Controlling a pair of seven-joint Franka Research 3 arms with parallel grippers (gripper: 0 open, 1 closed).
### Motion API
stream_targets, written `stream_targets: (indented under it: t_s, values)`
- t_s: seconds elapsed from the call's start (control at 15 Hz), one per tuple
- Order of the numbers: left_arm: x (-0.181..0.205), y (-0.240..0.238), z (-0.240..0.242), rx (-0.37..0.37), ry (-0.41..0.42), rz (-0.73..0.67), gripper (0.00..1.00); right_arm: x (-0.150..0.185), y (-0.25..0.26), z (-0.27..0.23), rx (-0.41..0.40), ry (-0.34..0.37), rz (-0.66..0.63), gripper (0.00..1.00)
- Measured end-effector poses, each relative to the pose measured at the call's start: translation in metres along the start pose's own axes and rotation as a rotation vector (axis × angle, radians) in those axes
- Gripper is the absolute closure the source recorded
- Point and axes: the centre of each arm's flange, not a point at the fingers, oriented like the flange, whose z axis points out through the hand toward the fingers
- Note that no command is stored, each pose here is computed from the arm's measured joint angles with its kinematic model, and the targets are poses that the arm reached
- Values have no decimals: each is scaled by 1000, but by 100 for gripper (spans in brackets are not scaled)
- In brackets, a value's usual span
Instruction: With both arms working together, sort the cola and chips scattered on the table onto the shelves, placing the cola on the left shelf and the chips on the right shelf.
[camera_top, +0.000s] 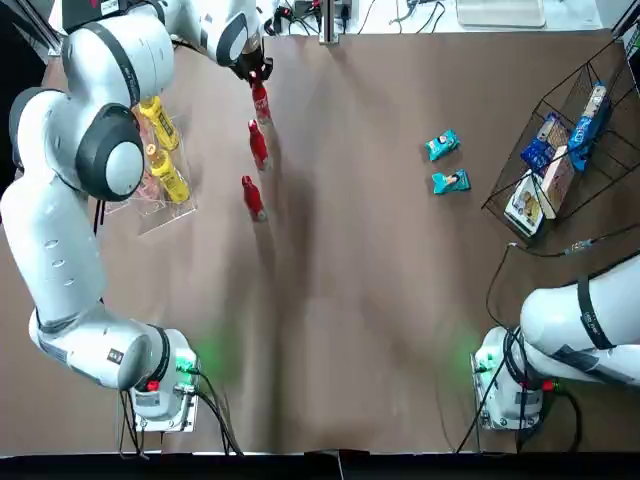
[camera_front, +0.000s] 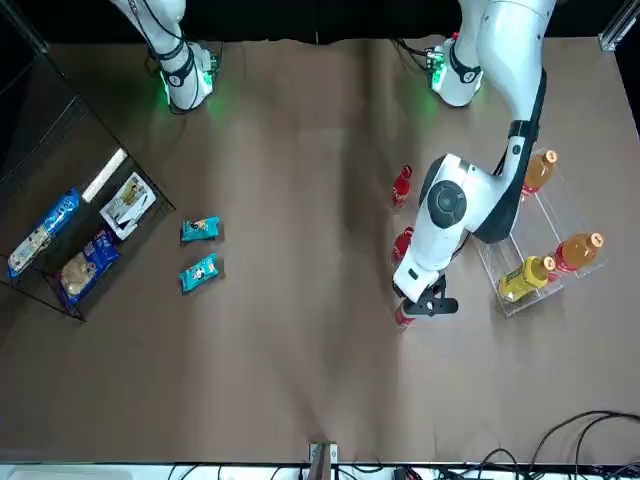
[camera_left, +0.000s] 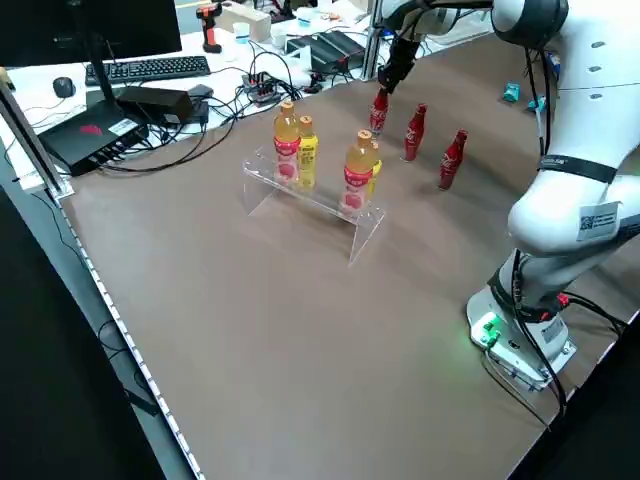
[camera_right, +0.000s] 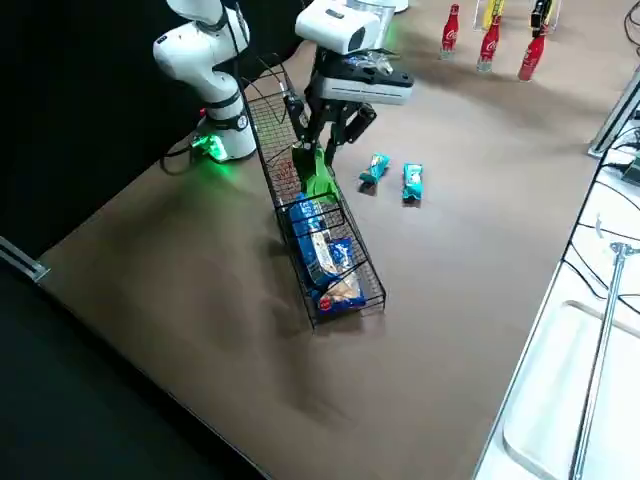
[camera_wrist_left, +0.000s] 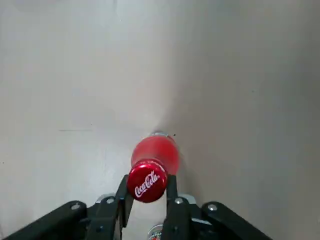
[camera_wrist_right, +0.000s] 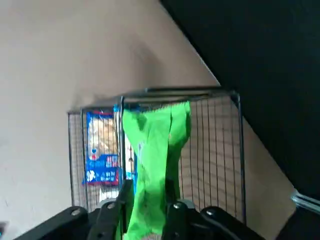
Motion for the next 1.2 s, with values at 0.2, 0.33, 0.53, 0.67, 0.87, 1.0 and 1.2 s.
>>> stream_targets:
  t_s: [0.2,0.33,0.53,0.67,0.87,1.0,1.2]
  values:
    - [2,-3,-3,-1,4,-24,70,-1,3,0,-6,-10,-11,68]
    - [6,-13,-18,13,-3,-47,70,1,8,2,-9,-15,-26,68]
    - [7,-50,-71,78,-70,-95,70,0,9,2,-11,-20,-43,68]
    - [-1,-74,-115,120,-118,-99,70,-7,5,1,-22,-49,-58,67]
    - [-23,-103,-173,168,-203,-55,70,-27,-20,-13,-33,-72,-109,65]
    - [-39,-131,-212,154,-263,-3,70,-50,-49,-29,-6,-101,-122,61]
    - [-64,-187,-267,138,-339,76,70,-84,-96,-46,82,-158,-45,56]
